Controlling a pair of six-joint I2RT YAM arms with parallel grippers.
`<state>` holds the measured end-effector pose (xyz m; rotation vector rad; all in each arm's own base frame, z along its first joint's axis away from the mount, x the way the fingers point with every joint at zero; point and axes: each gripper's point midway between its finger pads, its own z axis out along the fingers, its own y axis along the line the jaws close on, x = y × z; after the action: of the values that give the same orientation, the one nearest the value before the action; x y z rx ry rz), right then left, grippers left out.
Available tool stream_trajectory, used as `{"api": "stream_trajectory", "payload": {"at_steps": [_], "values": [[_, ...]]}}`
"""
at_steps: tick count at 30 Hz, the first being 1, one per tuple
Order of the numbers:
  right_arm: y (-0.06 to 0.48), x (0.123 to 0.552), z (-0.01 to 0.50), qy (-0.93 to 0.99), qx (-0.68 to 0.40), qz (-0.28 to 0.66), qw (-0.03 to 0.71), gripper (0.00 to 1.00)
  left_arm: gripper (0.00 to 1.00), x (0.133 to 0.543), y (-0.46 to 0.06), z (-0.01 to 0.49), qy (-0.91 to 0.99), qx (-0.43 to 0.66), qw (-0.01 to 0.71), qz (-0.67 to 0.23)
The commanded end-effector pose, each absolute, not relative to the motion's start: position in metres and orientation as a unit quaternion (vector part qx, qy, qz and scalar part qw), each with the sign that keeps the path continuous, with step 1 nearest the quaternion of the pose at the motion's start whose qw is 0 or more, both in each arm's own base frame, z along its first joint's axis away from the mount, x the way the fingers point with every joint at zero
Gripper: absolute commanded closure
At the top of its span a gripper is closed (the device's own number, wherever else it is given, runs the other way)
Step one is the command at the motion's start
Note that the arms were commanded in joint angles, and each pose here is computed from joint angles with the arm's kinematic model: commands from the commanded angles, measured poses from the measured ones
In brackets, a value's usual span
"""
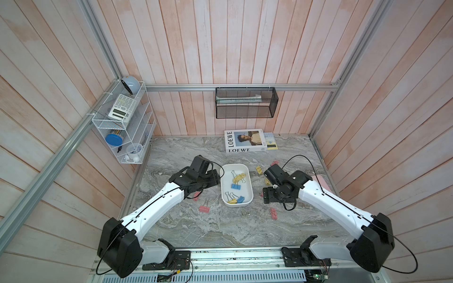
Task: Take out the binder clips from the storage box
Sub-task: Place the binder clip at the center of the board, then pick up the binder clip from the storage box.
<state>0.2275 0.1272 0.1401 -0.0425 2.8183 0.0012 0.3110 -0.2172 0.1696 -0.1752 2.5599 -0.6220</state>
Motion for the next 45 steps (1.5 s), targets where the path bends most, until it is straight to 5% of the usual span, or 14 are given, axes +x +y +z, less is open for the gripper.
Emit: {"api": "stream_trajectory", "payload": {"at_steps": [1, 6, 32, 39, 45], "values": [[0.125, 0.246, 0.165, 0.974, -0.006, 0.019, 0.227, 0.02, 0.35, 0.325, -0.244, 0.163, 0.944, -0.010, 0.252, -0.212], [0.119, 0.256, 0.186, 0.959, 0.006, 0.042, 0.281, 0.02, 0.48, 0.344, -0.274, 0.136, 0.949, 0.039, 0.233, -0.208], [0.104, 0.267, 0.180, 0.965, 0.015, 0.037, 0.259, 0.02, 0.58, 0.384, -0.339, 0.065, 0.949, 0.146, 0.159, -0.228], [0.102, 0.269, 0.179, 0.965, 0.018, 0.036, 0.258, 0.02, 0.67, 0.377, -0.344, 0.064, 0.947, 0.149, 0.150, -0.240], [0.105, 0.272, 0.177, 0.966, 0.019, 0.041, 0.254, 0.02, 0.86, 0.368, -0.338, 0.064, 0.949, 0.142, 0.148, -0.240]]}}
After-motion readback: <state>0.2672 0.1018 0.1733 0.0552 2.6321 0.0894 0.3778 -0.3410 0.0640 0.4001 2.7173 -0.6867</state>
